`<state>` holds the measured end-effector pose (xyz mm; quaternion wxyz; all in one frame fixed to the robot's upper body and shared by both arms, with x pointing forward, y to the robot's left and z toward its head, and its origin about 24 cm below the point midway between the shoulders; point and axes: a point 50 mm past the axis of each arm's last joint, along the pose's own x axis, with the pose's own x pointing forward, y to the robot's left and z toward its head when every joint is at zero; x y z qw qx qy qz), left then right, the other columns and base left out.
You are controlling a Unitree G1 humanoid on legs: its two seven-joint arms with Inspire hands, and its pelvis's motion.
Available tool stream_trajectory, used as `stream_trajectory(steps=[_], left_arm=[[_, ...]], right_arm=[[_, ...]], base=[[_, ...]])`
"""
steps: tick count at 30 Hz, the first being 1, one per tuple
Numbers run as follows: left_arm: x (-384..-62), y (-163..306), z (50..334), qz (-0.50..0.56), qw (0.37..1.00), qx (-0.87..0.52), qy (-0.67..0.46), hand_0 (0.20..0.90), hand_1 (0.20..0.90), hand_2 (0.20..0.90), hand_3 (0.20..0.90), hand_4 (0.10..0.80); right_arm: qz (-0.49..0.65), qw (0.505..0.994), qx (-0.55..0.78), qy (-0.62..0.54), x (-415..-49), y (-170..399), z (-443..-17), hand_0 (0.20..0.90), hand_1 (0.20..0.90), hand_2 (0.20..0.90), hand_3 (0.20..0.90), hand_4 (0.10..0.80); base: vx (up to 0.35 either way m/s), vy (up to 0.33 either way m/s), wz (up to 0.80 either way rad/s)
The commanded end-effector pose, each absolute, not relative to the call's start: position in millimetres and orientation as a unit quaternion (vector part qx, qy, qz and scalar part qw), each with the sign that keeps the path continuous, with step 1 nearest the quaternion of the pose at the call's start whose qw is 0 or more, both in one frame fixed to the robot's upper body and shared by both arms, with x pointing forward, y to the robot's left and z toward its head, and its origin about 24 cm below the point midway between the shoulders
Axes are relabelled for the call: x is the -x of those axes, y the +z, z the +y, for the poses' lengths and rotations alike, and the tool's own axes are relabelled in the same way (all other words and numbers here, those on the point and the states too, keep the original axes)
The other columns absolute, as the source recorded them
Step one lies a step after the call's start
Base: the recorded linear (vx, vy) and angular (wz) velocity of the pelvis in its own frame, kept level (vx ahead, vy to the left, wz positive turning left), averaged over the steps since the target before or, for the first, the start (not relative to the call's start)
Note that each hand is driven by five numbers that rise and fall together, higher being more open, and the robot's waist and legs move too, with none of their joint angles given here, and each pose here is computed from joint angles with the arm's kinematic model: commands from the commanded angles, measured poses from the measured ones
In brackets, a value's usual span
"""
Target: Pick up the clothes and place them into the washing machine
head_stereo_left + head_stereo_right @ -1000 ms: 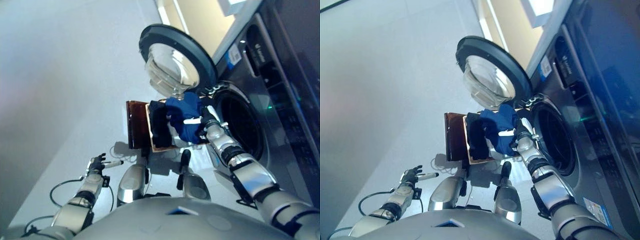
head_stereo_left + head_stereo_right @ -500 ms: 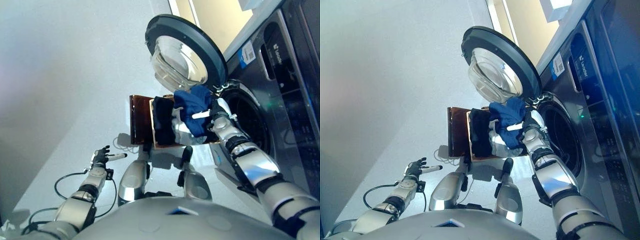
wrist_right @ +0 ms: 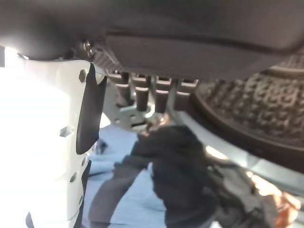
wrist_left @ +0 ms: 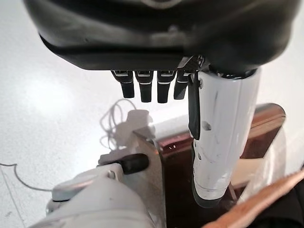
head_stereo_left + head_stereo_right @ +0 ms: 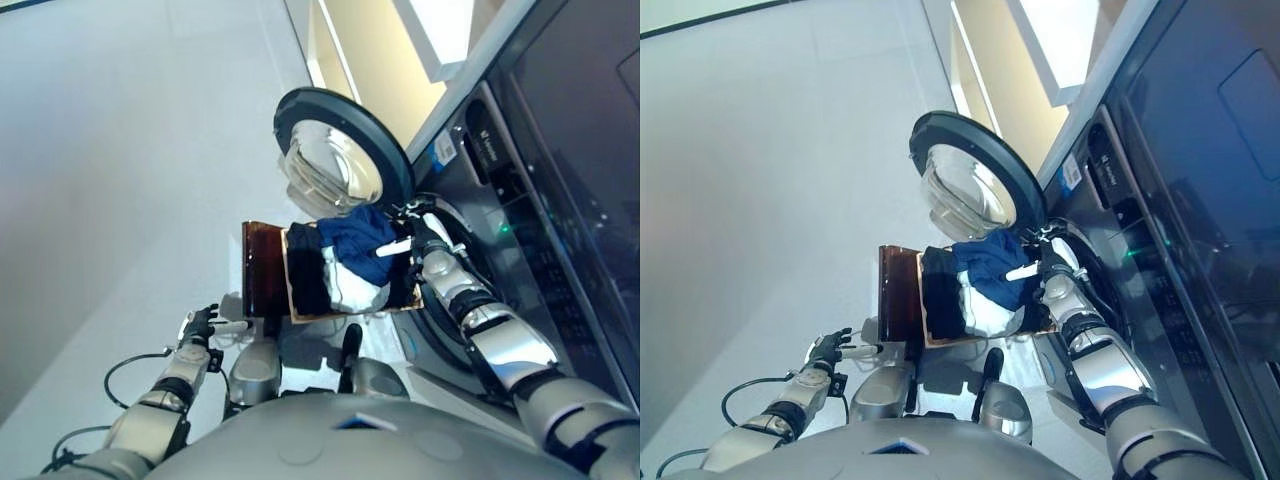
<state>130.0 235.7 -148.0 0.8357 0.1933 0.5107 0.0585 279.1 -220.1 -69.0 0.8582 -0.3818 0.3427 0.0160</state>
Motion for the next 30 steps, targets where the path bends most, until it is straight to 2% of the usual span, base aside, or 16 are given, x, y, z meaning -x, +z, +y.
stream_trajectory(steps=[1,9,16,17,18,20,24,26,27,30], left_arm=[[-132,-144,258,0.521,0.817,-0.238,0.066,0.900,0.900,0.900,0.900,0.800],[-132,-143,259,0.520,0.817,-0.237,0.073,0.900,0.900,0.900,0.900,0.800],[-139,-141,258,0.510,0.824,-0.230,0.088,0.900,0.900,0.900,0.900,0.800],[-141,-140,258,0.506,0.826,-0.229,0.092,0.900,0.900,0.900,0.900,0.800],[-145,-139,257,0.500,0.830,-0.225,0.096,0.900,0.900,0.900,0.900,0.800],[-147,-138,257,0.497,0.832,-0.223,0.099,0.900,0.900,0.900,0.900,0.800],[-154,-135,256,0.485,0.841,-0.213,0.107,0.900,0.900,0.900,0.900,0.800],[-155,-135,254,0.483,0.843,-0.211,0.106,0.900,0.900,0.900,0.900,0.800],[-157,-135,253,0.482,0.845,-0.208,0.104,0.900,0.900,0.900,0.900,0.800],[-159,-135,250,0.477,0.848,-0.206,0.101,0.900,0.900,0.900,0.900,0.800]], right_arm=[[0.332,0.841,0.427,0.021,-283,-64,-229,0.900,0.900,0.900,0.900,0.800],[0.348,0.826,0.444,0.000,-281,-64,-241,0.900,0.900,0.900,0.900,0.800],[0.324,0.820,0.472,-0.023,-299,-44,-249,0.900,0.900,0.900,0.900,0.800],[0.322,0.819,0.475,-0.030,-301,-40,-252,0.787,0.787,0.787,0.787,0.720],[0.317,0.815,0.483,-0.039,-306,-34,-256,0.516,0.516,0.516,0.516,0.525],[0.313,0.814,0.487,-0.045,-309,-29,-259,0.480,0.480,0.480,0.480,0.500],[0.300,0.810,0.500,-0.065,-319,-13,-268,0.480,0.480,0.480,0.480,0.500],[0.295,0.809,0.503,-0.071,-323,-7,-271,0.348,0.348,0.348,0.348,0.406],[0.292,0.807,0.507,-0.075,-325,-3,-273,0.200,0.200,0.200,0.200,0.300],[0.290,0.805,0.511,-0.084,-328,3,-278,0.200,0.200,0.200,0.200,0.300]], base=[[0.000,0.000,0.00],[-0.040,0.004,0.00],[-0.055,0.010,0.12],[-0.064,0.016,0.07],[-0.032,0.012,0.04],[0.000,0.000,0.00],[-0.001,0.002,0.01],[0.000,0.000,0.00],[0.000,0.000,0.00],[0.048,-0.001,0.01]])
